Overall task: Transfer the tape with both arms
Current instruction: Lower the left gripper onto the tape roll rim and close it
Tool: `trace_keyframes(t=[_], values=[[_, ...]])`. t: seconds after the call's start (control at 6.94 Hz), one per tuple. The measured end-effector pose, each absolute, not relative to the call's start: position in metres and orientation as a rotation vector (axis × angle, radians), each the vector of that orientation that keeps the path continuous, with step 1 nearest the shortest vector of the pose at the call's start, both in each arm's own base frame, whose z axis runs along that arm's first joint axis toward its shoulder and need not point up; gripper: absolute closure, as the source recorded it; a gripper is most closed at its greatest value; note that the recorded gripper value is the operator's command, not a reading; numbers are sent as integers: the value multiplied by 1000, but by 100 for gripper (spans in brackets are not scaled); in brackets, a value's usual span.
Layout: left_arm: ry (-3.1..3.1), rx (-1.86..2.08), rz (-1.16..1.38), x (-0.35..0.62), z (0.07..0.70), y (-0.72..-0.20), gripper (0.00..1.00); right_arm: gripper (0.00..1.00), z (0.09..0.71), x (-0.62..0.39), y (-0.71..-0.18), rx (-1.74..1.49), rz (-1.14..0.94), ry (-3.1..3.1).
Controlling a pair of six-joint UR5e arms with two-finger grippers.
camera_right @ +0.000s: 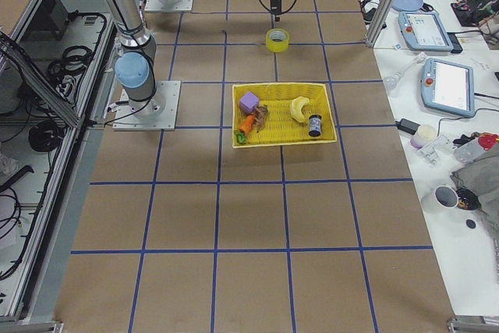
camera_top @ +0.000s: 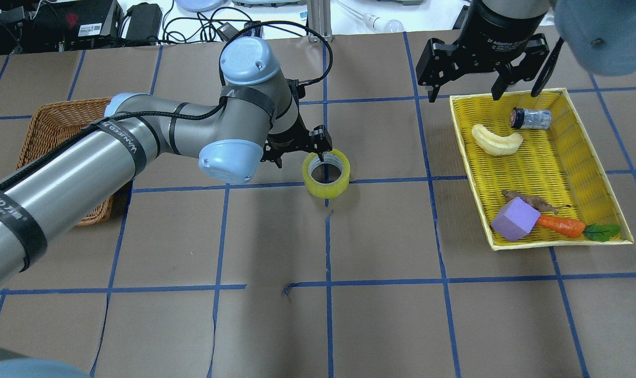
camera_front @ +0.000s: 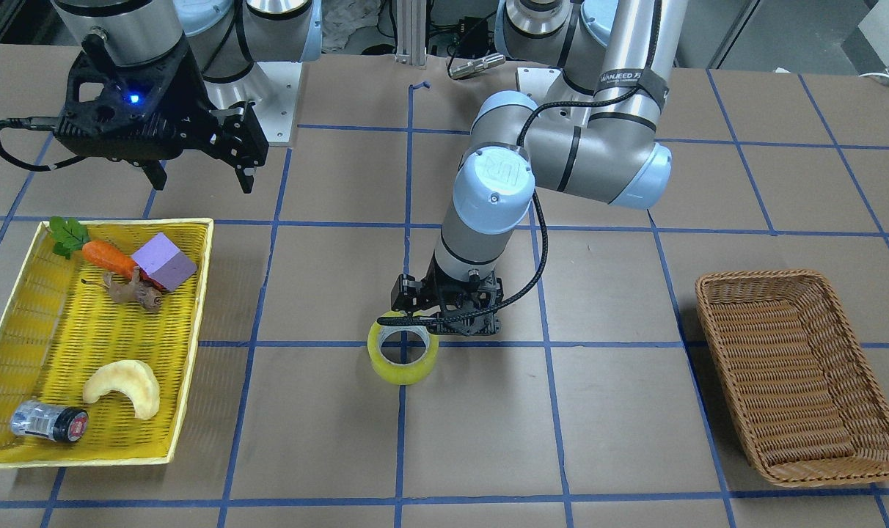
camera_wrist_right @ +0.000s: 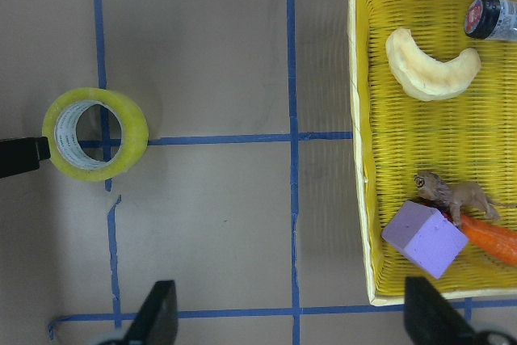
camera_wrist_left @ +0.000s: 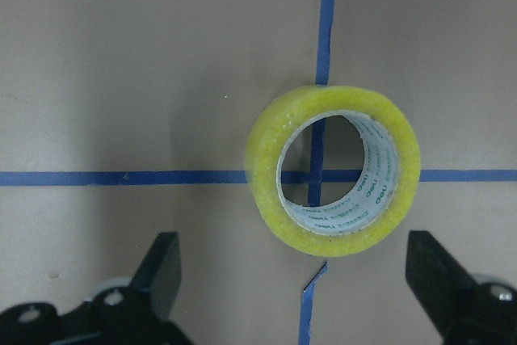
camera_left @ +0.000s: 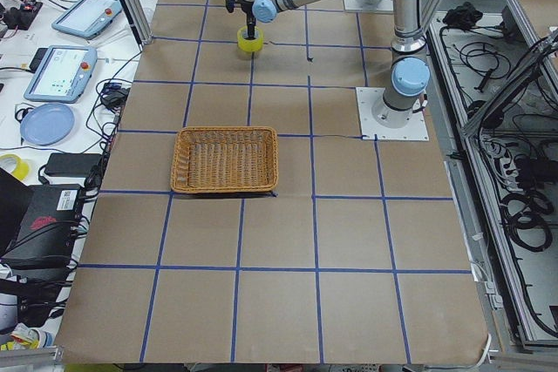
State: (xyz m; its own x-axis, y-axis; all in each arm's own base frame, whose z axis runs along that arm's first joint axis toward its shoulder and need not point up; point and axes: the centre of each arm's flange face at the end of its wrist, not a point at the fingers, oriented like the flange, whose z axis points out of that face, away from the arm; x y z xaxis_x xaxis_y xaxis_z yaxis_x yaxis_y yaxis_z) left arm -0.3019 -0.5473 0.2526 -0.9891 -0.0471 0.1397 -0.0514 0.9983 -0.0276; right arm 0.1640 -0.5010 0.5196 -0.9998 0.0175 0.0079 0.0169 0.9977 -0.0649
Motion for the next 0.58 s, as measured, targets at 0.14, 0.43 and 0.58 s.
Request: trace_keyframes(t=[0.14,0.43,0.58], values=[[-3003,65,57,-301,234,-547,0,0,520,165,-501,-26,109,-3132],[-3001,61,79,-302,212,-549,0,0,520,165,-502,-29,119,-3132],[-2998,60,91,-303,206,-551,0,0,520,165,-502,-34,120,-3132]])
